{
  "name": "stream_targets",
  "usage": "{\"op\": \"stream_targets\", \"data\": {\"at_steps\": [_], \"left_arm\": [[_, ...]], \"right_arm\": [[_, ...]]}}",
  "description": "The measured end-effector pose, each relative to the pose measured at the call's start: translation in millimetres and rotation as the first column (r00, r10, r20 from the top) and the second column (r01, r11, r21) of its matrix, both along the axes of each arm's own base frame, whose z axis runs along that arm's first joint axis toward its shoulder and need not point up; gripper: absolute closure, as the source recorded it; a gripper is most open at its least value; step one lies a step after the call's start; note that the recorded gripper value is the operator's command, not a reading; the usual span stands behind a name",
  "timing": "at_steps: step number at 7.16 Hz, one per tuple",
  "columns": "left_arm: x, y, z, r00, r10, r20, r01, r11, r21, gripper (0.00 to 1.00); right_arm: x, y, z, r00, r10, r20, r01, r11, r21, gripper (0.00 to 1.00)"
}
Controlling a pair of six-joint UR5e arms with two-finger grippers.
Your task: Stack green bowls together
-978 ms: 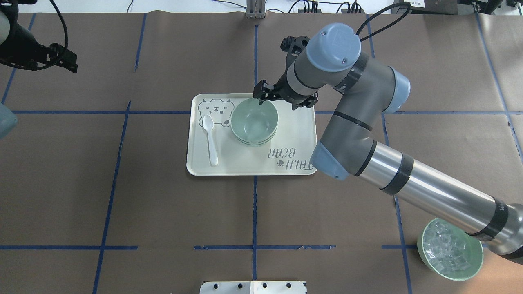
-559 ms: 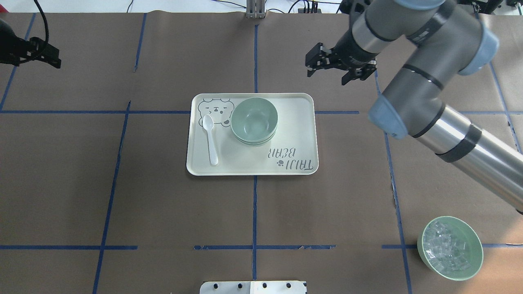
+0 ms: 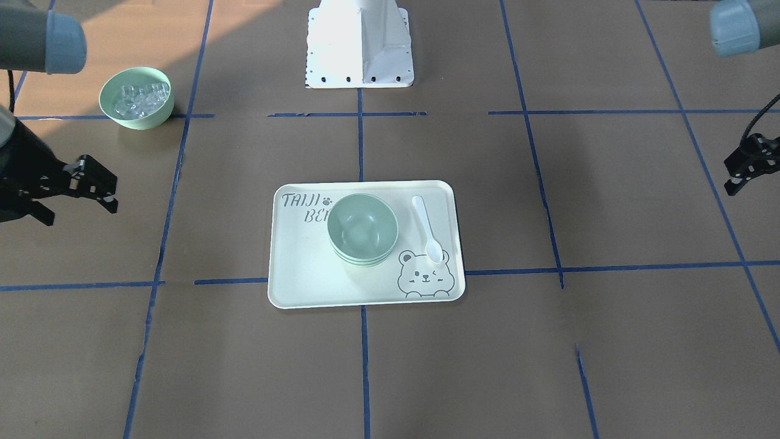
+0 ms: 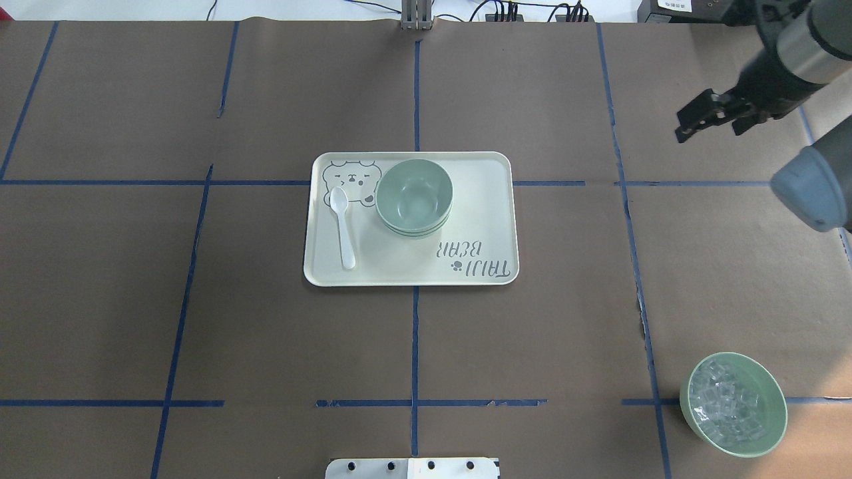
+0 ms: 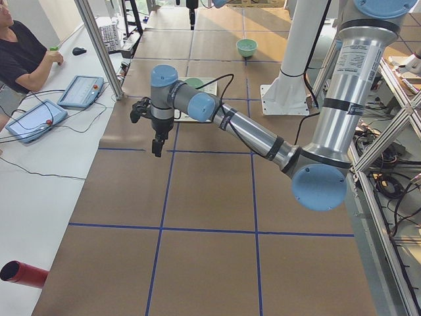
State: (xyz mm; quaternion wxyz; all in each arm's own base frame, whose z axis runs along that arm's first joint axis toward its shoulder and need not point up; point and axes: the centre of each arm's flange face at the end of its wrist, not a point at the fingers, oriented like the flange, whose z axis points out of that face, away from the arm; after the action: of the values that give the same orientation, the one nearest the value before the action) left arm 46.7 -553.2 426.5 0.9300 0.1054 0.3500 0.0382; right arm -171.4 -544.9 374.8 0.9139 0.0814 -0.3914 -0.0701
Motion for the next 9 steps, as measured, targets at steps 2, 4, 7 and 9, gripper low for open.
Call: {"op": "stream_targets", "data": {"at_steps": [2, 4, 7, 9], "left_arm": [[-48.9, 24.7, 48.5, 0.999, 0.034, -0.017, -0.035, 0.999, -0.025, 0.0], [-73.5, 40.1, 92.1, 0.999, 0.033, -0.015, -0.034, 0.996, -0.077, 0.0], [-83.8, 68.5, 147.0, 0.998, 0.02, -0.054, -0.03, 0.983, -0.181, 0.0], [-85.8, 83.8, 165.5, 0.997, 0.015, -0.07, -0.03, 0.976, -0.218, 0.0]], "right_arm": [[82.4, 13.1, 78.0, 0.995, -0.074, -0.064, 0.078, 0.996, 0.053, 0.0], [156.4, 32.3, 161.3, 0.993, -0.112, -0.047, 0.114, 0.993, 0.025, 0.0], [213.7, 44.6, 234.3, 0.997, -0.075, 0.026, 0.077, 0.996, -0.051, 0.0], [217.1, 43.8, 239.8, 0.997, -0.067, 0.033, 0.069, 0.996, -0.064, 0.0]]}}
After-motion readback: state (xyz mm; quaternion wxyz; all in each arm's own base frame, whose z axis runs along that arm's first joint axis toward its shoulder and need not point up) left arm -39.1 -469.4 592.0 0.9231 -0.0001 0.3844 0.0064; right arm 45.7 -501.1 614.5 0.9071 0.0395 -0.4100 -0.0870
